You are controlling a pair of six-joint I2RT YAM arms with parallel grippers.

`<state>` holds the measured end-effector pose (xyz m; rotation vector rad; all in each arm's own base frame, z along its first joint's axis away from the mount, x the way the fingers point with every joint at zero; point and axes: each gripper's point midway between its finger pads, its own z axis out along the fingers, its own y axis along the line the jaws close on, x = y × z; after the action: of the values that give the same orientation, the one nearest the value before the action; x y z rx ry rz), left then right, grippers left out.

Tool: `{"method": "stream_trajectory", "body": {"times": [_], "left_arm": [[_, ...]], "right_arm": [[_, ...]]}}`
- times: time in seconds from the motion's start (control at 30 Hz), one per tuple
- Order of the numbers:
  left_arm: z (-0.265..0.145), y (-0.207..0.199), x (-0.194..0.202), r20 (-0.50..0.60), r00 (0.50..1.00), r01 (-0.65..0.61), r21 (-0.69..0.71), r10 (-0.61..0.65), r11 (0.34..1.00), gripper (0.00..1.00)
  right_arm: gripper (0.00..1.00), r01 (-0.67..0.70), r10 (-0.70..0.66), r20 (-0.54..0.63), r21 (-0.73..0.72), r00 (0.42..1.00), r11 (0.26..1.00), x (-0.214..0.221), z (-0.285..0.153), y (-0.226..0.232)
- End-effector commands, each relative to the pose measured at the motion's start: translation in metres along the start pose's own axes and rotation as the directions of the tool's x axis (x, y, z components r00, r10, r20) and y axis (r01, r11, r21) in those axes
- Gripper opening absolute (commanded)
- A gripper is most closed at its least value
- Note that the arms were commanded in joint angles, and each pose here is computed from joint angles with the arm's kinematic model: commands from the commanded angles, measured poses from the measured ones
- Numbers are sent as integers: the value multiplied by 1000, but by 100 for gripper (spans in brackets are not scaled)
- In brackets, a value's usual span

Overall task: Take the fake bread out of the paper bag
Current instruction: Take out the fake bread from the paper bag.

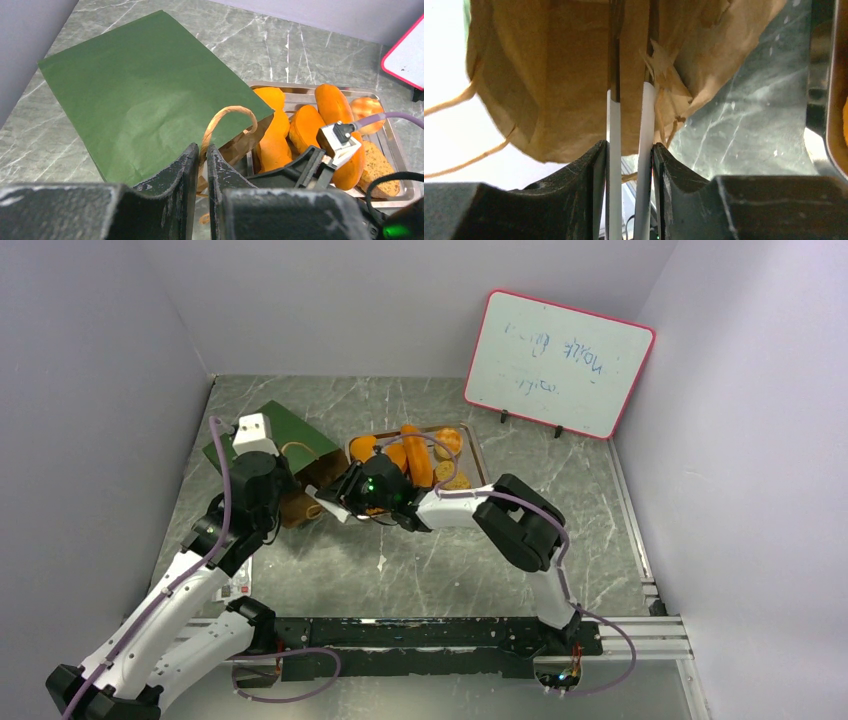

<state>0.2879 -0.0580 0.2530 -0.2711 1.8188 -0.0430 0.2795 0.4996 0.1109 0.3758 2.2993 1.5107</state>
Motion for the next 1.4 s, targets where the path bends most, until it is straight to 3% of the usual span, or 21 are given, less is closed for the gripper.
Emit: {"method": "stream_trajectory", "body": {"times": [0.0, 0.43, 1.37], "left_arm": [[-2, -4, -5, 7, 1000, 21, 29, -21, 999, 7], [-2, -7, 0, -6, 1000, 15, 49, -14, 999, 7], [-4, -12, -8, 7, 1000, 12, 79, -12, 997, 7]], "right_arm": [[35, -8, 10, 25, -75, 1000, 997, -14, 13, 20], [36, -45, 48, 61, -50, 997, 998, -30, 32, 7], [36, -148, 147, -19, -101, 989, 984, -27, 67, 5]]}}
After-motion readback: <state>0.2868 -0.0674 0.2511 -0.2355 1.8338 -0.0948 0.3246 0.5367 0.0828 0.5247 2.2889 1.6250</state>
